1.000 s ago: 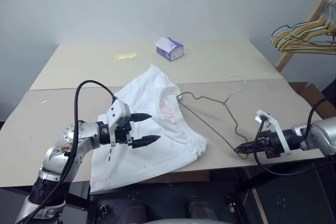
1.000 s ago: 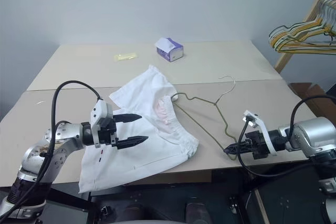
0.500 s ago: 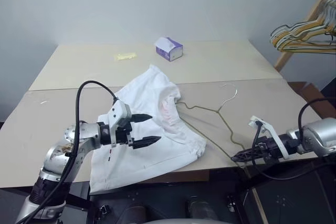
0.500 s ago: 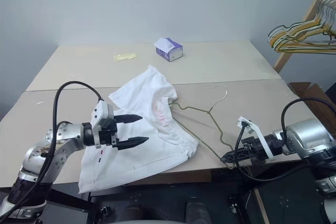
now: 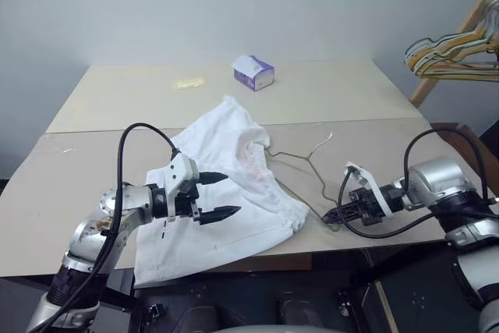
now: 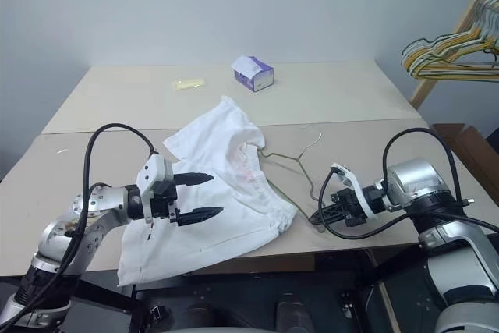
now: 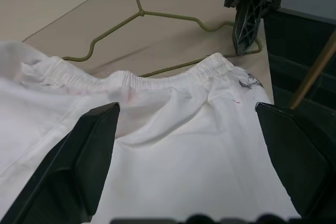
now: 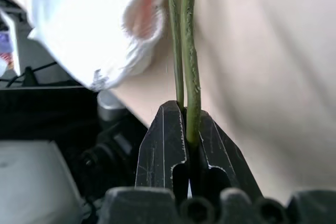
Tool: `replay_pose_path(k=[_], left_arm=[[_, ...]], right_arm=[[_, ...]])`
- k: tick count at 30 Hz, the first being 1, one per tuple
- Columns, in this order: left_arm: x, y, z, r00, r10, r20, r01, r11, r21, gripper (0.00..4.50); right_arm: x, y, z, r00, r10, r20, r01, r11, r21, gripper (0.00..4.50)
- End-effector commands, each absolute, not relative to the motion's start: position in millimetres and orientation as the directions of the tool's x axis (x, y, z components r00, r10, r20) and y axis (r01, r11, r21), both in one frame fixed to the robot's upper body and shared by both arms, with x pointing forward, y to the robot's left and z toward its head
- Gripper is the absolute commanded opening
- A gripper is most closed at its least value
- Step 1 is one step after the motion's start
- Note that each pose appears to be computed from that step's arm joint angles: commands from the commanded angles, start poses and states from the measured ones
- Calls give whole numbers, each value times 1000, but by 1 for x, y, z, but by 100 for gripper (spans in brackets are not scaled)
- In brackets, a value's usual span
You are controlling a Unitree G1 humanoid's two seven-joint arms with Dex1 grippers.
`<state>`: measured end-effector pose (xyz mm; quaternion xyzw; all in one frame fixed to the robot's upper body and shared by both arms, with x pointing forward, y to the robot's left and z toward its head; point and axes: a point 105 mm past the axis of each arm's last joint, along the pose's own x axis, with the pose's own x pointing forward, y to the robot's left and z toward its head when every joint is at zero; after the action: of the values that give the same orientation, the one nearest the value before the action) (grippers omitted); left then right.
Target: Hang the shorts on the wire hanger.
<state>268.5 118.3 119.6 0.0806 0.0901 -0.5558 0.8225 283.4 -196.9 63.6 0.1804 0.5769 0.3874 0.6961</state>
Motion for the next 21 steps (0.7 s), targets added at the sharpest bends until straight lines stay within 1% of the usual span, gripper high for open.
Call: replay_pose_path(k=[1,4,7,10,12,18,21], left_arm=[[268,116,125,373,-900,-227,928,364,80,448],[268,116,123,376,-897,-232,926,366,87,448],[269,114,123,373,-898,-233,928,361,91,448],[269,113,122,367,-900,-237,930,353,98,448],[270,113,122,366,-899,-240,931,352,100,448],[270,112,118,370,-895,-249,929,355,104,448],[269,111,116,372,-893,-253,928,357,104,448]], right_arm=[[293,-205,82,120,763,-635,-315,636,704,0],[286,-200,88,99,795,-598,-335,593,733,0],[275,-189,92,32,829,-558,-366,529,765,0],[269,-181,90,-21,834,-551,-395,499,771,0],[271,-178,89,-31,838,-544,-398,489,776,0],[289,-177,77,-26,820,-571,-387,519,762,0],[295,-174,75,-35,816,-577,-404,517,755,0]])
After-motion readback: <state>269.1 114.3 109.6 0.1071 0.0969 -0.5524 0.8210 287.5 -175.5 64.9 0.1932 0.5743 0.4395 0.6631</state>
